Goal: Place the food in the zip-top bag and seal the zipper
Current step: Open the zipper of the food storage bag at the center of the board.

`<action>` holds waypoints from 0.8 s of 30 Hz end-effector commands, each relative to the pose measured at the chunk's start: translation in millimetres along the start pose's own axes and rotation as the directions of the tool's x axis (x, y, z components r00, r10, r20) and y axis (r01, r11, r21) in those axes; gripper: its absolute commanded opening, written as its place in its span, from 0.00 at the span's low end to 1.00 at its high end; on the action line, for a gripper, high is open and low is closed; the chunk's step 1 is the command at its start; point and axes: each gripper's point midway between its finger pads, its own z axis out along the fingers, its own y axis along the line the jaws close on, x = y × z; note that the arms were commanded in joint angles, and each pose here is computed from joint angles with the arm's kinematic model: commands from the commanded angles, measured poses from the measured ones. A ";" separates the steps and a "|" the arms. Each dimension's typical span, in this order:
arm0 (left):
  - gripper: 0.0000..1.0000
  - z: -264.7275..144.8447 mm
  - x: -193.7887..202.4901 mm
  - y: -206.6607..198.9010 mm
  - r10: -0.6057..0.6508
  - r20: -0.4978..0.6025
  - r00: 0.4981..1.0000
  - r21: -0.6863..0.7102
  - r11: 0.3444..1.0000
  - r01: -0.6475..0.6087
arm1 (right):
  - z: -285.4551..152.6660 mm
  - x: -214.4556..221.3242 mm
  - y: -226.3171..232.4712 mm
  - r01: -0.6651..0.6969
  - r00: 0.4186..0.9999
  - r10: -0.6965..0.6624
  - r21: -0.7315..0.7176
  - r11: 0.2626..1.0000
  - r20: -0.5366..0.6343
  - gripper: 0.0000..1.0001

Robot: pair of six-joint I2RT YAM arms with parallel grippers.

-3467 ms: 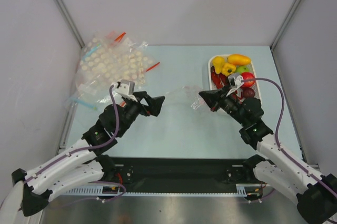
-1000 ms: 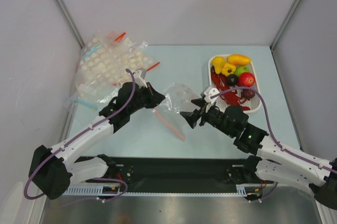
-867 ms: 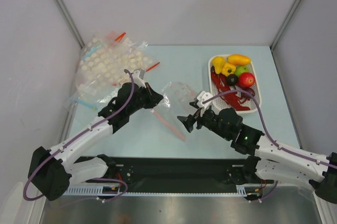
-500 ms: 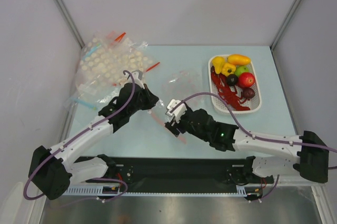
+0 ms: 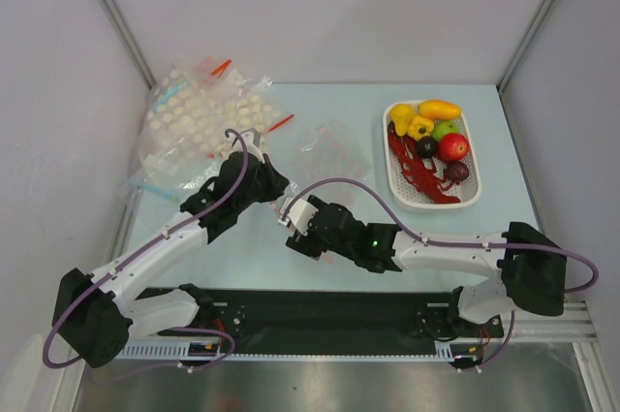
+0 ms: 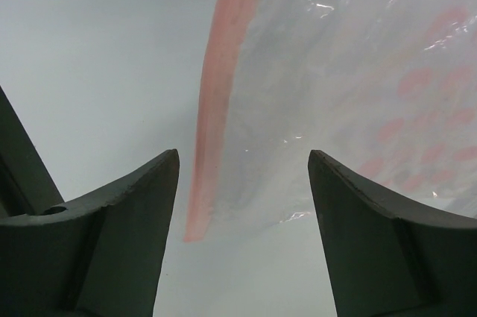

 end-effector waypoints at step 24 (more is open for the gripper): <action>0.01 -0.9 -14.5 -10.8 -0.037 0.010 0.999 0.033 0.999 0.037 | 10.4 -14.8 -23.6 -0.016 1.000 0.015 0.173 0.985 0.008 0.03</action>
